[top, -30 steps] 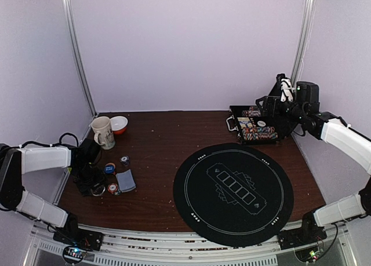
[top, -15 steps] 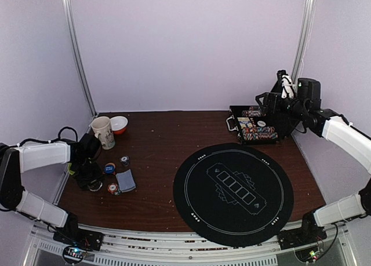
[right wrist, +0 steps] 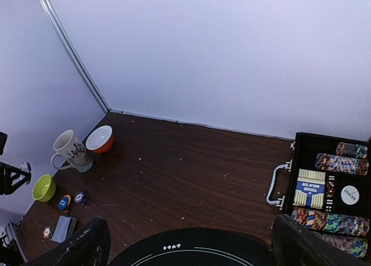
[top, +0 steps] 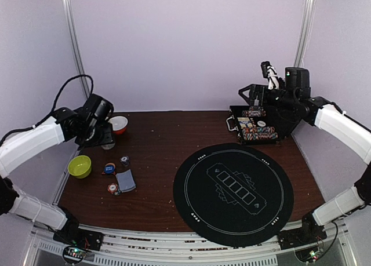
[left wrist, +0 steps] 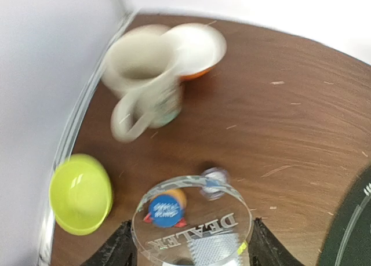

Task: Distribute texas hold em gaming equipment
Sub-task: Pass from the left arm to the right, then place the chip case in the dealer area.

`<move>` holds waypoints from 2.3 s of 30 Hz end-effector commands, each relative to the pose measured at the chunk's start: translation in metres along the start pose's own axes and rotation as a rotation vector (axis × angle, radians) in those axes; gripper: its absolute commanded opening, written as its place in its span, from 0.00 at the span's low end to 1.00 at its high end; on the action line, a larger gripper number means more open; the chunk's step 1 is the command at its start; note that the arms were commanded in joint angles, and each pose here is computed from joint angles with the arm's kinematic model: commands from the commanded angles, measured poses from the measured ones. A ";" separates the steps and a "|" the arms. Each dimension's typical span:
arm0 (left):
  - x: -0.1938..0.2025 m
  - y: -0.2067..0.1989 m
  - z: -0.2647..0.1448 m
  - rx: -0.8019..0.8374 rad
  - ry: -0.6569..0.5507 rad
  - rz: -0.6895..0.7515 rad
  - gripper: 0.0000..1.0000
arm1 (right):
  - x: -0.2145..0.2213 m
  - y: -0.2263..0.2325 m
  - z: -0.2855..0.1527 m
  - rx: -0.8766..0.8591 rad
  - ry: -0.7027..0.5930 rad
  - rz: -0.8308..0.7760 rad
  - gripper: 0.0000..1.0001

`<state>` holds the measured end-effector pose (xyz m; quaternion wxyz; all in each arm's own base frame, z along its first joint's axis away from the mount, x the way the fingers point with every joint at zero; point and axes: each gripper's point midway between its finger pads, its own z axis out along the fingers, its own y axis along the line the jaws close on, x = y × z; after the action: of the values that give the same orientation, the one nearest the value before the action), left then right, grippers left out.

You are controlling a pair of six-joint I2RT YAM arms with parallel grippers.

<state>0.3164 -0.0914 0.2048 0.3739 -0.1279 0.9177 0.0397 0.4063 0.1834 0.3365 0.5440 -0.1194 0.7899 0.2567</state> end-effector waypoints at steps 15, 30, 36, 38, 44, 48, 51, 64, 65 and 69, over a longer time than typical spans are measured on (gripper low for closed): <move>0.038 -0.246 -0.107 0.674 -0.410 1.048 0.21 | 0.084 0.156 0.070 -0.441 0.276 0.250 0.75; 0.037 -0.252 -0.112 0.682 -0.439 1.052 0.21 | 0.131 0.240 0.070 -0.678 0.416 0.282 0.56; 0.034 -0.251 -0.112 0.672 -0.446 1.048 0.21 | 0.132 0.239 0.074 -0.649 0.421 0.260 0.22; 0.036 -0.251 -0.111 0.671 -0.438 1.044 0.21 | 0.130 0.234 0.075 -0.619 0.414 0.244 0.01; 0.030 -0.245 -0.105 0.635 -0.426 0.957 0.89 | 0.125 0.184 0.070 -0.489 0.437 0.259 0.00; 0.021 -0.238 -0.090 0.657 -0.358 0.802 0.98 | 0.153 0.096 0.054 -0.278 0.537 0.339 0.00; 0.009 -0.221 -0.068 0.667 -0.282 0.658 0.98 | 0.185 0.027 0.024 -0.105 0.609 0.438 0.00; -0.017 -0.165 -0.015 0.491 -0.249 0.515 0.98 | 0.267 -0.106 -0.035 0.160 0.582 0.766 0.00; -0.016 -0.164 -0.014 0.485 -0.245 0.520 0.98 | 0.271 -0.108 -0.035 0.167 0.597 0.770 0.00; -0.012 -0.157 -0.012 0.465 -0.246 0.529 0.98 | 0.282 -0.115 -0.034 0.162 0.608 0.793 0.00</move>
<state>0.3585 -0.2506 0.2192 0.4625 0.2218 0.8560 -0.0645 0.3193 0.0946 0.0552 0.1482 0.1713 0.9222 0.3134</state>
